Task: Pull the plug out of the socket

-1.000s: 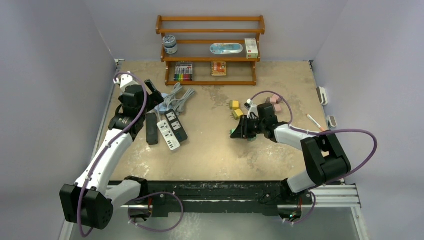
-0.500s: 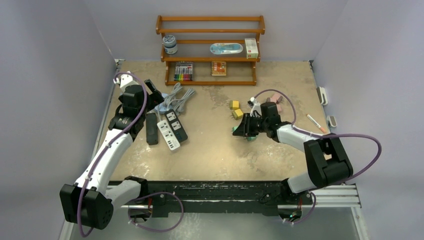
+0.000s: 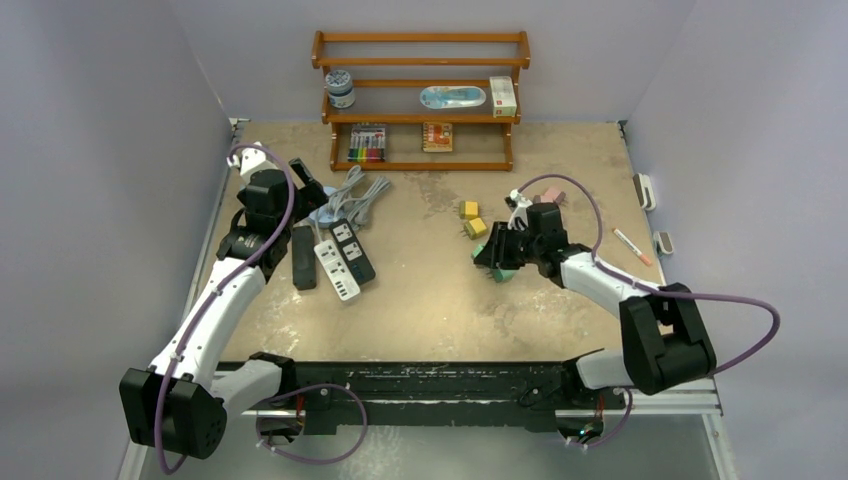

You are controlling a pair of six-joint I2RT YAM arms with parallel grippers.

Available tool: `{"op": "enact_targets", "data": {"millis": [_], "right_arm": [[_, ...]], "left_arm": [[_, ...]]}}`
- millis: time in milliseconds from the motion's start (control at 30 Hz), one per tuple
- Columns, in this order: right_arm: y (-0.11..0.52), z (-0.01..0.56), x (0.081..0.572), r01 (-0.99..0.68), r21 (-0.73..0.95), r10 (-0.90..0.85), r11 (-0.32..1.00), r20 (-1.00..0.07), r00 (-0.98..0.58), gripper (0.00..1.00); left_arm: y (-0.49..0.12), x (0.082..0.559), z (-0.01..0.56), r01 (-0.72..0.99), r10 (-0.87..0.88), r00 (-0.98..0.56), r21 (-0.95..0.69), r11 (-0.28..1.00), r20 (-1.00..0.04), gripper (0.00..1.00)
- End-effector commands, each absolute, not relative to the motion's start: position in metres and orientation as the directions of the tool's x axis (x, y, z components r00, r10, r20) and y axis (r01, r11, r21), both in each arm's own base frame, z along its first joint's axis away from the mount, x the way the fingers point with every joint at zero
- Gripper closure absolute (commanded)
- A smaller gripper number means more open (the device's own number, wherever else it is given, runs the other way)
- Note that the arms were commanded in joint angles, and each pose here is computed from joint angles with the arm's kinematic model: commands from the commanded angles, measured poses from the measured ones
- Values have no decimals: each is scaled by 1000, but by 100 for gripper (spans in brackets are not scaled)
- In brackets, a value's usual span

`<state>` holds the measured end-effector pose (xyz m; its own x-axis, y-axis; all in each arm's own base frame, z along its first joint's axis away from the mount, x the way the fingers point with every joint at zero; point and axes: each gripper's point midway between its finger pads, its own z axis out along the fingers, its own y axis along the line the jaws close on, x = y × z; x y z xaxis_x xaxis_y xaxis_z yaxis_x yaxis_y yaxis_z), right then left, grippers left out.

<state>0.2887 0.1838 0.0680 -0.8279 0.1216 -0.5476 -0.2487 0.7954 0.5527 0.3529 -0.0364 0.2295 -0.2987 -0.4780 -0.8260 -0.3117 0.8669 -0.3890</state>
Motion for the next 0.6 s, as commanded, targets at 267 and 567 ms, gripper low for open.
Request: {"op": "enact_targets", "data": {"millis": [267, 567], "right_arm": [[158, 89, 308, -222, 415, 116, 882, -648, -753, 35], [153, 140, 332, -254, 365, 128, 896, -759, -638, 23]], "left_arm": [[-37, 360, 238, -277, -465, -271, -395, 876, -843, 11], [-38, 361, 244, -255, -457, -260, -396, 882, -851, 10]]}}
